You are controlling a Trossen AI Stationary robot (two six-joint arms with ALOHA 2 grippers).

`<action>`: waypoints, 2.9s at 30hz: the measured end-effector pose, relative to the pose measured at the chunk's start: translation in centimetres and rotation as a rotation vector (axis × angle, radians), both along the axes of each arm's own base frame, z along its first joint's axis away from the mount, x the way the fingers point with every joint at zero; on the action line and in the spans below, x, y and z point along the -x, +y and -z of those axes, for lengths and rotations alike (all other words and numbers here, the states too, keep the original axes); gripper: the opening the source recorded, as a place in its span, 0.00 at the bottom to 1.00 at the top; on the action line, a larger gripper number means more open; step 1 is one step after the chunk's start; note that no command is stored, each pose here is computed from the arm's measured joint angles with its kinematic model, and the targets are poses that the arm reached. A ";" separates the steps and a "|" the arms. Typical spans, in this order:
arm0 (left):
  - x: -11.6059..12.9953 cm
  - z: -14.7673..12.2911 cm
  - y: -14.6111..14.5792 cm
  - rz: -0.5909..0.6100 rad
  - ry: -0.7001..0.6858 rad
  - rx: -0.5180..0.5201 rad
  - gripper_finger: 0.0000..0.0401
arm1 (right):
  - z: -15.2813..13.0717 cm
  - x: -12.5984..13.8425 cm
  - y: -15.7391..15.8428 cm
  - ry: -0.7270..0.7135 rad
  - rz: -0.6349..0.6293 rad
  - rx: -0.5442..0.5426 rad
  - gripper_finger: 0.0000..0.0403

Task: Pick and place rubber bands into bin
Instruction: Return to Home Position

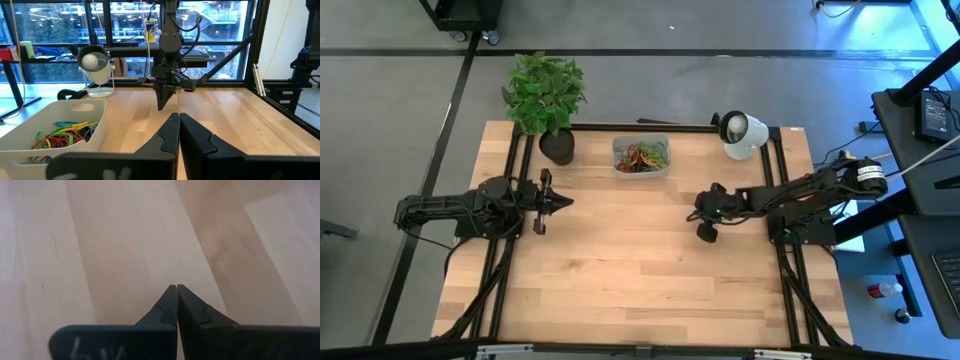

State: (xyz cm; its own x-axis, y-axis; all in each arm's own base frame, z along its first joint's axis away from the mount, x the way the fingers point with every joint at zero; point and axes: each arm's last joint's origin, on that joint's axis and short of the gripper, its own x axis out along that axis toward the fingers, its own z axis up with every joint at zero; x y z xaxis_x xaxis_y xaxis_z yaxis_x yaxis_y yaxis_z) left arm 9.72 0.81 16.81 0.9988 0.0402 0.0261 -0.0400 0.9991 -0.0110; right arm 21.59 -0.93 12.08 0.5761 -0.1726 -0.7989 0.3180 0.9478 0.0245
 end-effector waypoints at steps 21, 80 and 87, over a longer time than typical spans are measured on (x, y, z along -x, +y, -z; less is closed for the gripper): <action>0.0 0.0 0.0 -0.001 0.000 0.000 0.02 | -2.6 8.6 1.5 -0.362 -0.076 0.016 0.00; 0.0 0.0 0.0 -0.016 0.002 0.001 0.01 | -4.4 11.6 1.6 -0.902 -0.440 0.193 0.08; 0.0 0.0 0.0 -0.016 0.002 0.001 0.01 | -4.4 11.6 1.6 -0.902 -0.439 0.193 0.08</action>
State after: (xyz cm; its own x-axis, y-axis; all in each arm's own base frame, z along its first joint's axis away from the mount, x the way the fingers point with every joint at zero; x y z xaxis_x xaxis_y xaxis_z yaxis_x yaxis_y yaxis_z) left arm 9.74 0.86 16.78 0.9981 0.0564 0.0238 -0.0561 0.9984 -0.0121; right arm 10.04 0.69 16.44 0.9928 0.1188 -0.0173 -0.1199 0.9893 -0.0826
